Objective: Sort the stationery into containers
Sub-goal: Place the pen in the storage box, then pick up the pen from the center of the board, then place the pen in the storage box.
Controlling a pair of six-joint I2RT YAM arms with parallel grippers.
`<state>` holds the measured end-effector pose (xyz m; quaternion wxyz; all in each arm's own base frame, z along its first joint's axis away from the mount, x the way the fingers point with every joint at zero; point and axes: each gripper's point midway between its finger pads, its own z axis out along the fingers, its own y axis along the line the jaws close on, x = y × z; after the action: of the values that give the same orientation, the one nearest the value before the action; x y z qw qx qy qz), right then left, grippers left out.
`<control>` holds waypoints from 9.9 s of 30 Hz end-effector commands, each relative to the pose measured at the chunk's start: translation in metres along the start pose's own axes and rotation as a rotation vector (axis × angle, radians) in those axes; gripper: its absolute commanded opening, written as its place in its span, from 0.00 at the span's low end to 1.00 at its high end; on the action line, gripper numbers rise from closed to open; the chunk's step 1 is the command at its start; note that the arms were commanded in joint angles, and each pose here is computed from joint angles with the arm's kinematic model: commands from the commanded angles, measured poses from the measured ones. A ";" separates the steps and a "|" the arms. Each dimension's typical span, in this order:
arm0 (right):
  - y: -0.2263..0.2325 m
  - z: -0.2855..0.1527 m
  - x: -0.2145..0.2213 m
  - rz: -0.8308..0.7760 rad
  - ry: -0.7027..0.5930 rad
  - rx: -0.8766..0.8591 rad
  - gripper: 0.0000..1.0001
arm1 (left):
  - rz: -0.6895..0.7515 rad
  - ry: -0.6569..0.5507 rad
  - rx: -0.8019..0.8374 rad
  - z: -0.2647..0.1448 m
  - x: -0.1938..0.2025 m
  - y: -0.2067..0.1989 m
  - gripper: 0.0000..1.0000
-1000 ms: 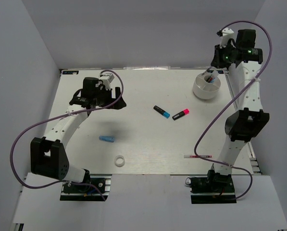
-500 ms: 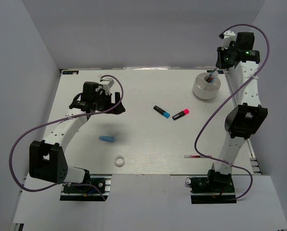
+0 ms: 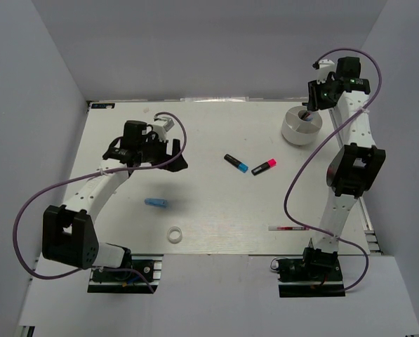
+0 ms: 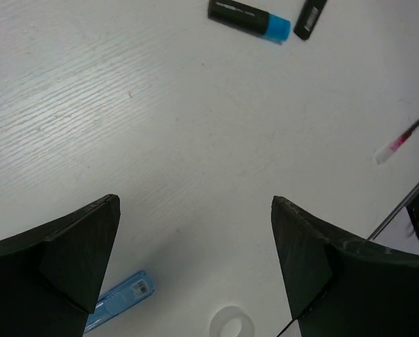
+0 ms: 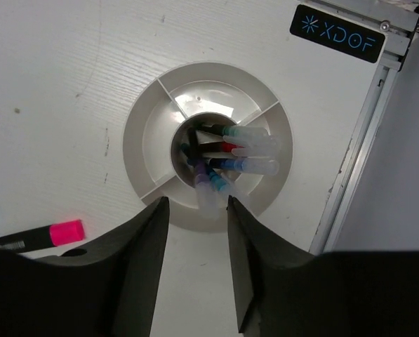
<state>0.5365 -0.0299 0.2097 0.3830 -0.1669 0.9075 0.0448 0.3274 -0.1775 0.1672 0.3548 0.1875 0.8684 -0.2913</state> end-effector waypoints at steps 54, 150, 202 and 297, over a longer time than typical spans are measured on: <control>0.093 -0.225 -0.056 0.261 -0.436 -0.399 0.48 | 0.968 0.401 0.364 0.209 0.210 -0.252 0.31; 0.397 -0.143 0.098 -1.359 -0.329 -0.622 0.00 | -0.300 0.086 0.735 -0.016 -0.045 -0.143 0.98; 0.439 -0.140 -0.048 0.677 -0.172 -1.074 0.00 | -0.278 -0.328 0.703 -0.034 -0.095 -0.121 0.60; -0.020 -0.078 -0.123 0.114 -0.601 0.084 0.00 | -0.026 -0.037 0.331 0.048 -0.056 -0.067 0.98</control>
<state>0.5480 0.0049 0.3267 0.5920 -0.0865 0.7787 0.1892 0.3584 -0.2717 0.2024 0.3191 0.2269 0.8004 -0.4538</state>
